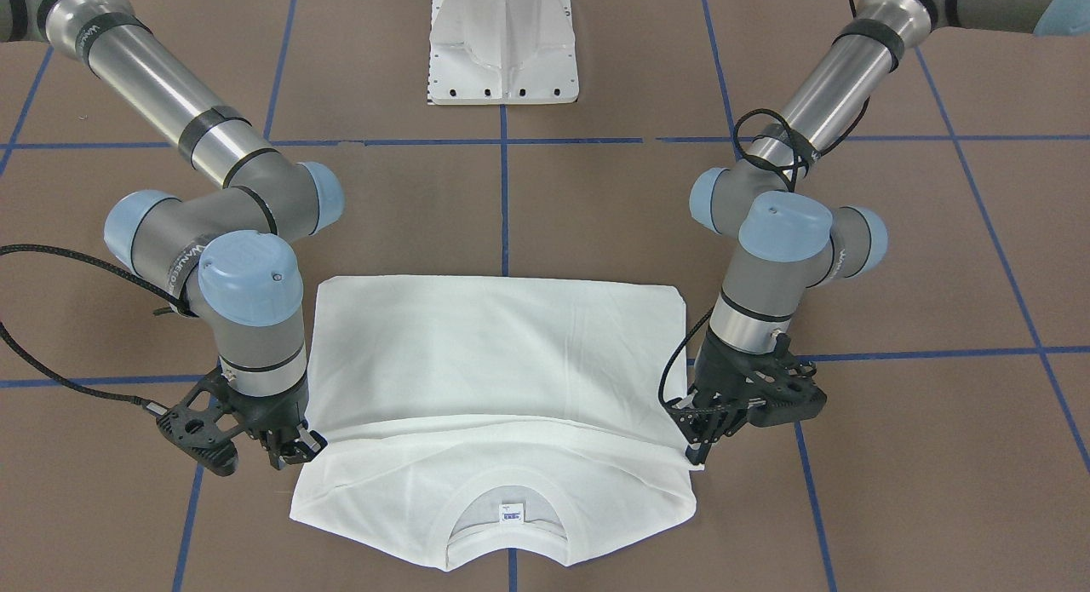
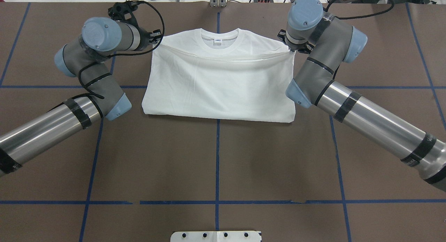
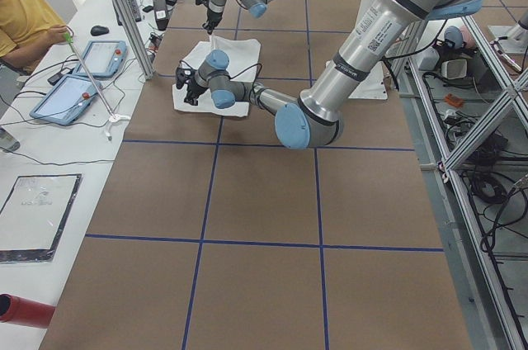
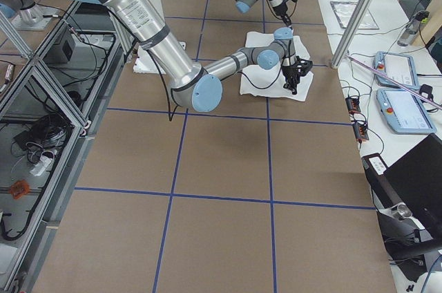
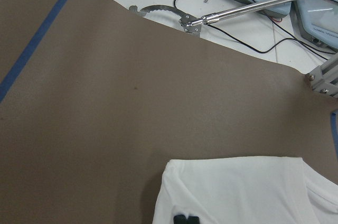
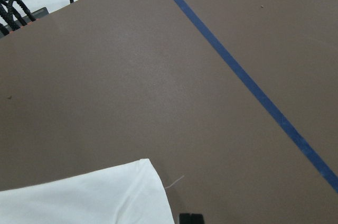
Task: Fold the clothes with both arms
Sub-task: 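Open both grippers and raise them off the folded hem, then move the right gripper down to the folded shirt's corner nearest the robot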
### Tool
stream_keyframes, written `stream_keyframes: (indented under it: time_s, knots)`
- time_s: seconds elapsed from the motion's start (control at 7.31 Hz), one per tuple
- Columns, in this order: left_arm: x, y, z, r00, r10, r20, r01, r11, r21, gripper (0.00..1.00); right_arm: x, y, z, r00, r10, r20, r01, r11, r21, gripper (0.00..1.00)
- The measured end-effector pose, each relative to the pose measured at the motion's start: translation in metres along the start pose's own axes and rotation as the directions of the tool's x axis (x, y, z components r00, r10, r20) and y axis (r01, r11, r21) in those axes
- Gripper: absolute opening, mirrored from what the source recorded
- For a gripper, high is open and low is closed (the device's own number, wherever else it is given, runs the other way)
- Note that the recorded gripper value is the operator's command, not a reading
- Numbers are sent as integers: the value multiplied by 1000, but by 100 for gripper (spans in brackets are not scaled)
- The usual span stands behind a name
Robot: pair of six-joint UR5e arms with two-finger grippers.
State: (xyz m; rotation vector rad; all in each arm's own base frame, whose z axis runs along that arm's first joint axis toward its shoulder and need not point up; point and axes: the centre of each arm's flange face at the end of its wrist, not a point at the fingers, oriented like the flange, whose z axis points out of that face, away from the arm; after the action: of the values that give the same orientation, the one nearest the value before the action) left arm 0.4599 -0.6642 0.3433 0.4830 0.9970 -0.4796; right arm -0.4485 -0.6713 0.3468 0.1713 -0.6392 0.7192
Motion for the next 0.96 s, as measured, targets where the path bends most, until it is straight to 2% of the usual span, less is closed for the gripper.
stream_keyframes:
  time_s: [0.14, 0.27, 0.41, 0.55, 0.96]
  knots:
    - [-3, -1, 3, 1000, 6, 9, -6, 1000, 4, 8, 1, -2, 3, 1000, 1, 4, -1, 1000, 2, 0]
    - [-7, -3, 5, 1000, 11, 17, -11, 1000, 7, 16, 2, -3, 10, 1000, 0, 17, 0, 1000, 3, 0]
    - [-9, -5, 6, 1000, 19, 22, -19, 1000, 10, 32, 1, -5, 14, 1000, 1, 31, -1, 1000, 5, 56]
    - [-11, -9, 6, 999, 23, 25, -24, 1000, 14, 99, -3, -8, 12, 999, 6, 44, -7, 1000, 7, 100]
    - [-25, -32, 4, 999, 12, 42, -14, 999, 37, 100, -7, -36, -2, 998, 19, 66, -19, 1000, -6, 100]
